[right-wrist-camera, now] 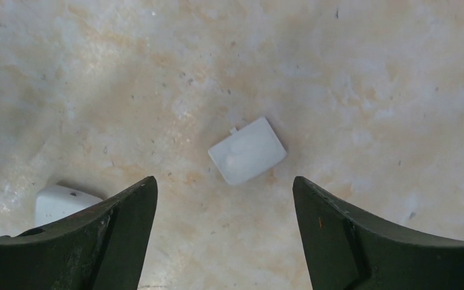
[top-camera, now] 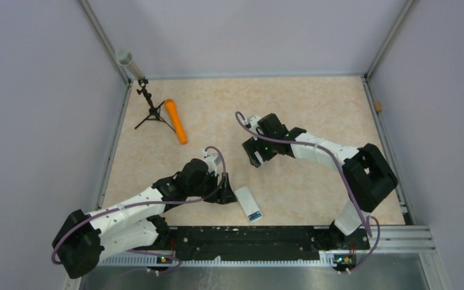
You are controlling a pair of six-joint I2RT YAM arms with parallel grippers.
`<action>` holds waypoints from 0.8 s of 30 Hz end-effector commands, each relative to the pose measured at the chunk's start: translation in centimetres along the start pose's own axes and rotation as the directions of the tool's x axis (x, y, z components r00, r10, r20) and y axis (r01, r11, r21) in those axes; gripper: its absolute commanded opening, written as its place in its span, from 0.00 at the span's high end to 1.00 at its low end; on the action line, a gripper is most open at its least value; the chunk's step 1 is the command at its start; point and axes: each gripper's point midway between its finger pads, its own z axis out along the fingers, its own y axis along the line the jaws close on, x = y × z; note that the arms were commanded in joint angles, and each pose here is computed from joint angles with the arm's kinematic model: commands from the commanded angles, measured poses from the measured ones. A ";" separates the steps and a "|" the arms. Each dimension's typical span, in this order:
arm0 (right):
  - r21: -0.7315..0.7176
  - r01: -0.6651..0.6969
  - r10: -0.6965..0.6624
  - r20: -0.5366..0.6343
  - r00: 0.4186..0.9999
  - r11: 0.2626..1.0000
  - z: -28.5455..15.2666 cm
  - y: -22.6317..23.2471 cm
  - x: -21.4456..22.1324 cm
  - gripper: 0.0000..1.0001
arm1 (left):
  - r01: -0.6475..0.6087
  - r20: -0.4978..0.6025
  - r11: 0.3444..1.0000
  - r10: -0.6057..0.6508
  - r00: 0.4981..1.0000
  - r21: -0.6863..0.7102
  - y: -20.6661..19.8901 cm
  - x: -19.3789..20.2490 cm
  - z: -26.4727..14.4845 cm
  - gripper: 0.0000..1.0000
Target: Load the batteries into the remote control
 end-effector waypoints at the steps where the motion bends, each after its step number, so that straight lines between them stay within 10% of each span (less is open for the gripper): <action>1: -0.106 0.053 -0.045 0.082 0.996 0.993 1.2 -0.4 -4.2 0.19 | -0.042 0.047 0.999 0.041 0.998 0.031 -0.8 -1.4 -0.8 0.20; 11: -0.135 0.023 -0.020 0.026 0.999 0.991 4.1 -3.0 -4.5 0.19 | -0.035 0.061 0.998 0.031 0.998 0.060 -0.8 -1.8 -0.9 0.02; 24: -0.182 -0.053 0.044 -0.056 0.997 0.982 4.4 -1.8 -0.8 0.26 | -0.009 0.057 0.999 0.006 0.998 0.051 -0.2 -1.9 -0.7 0.01</action>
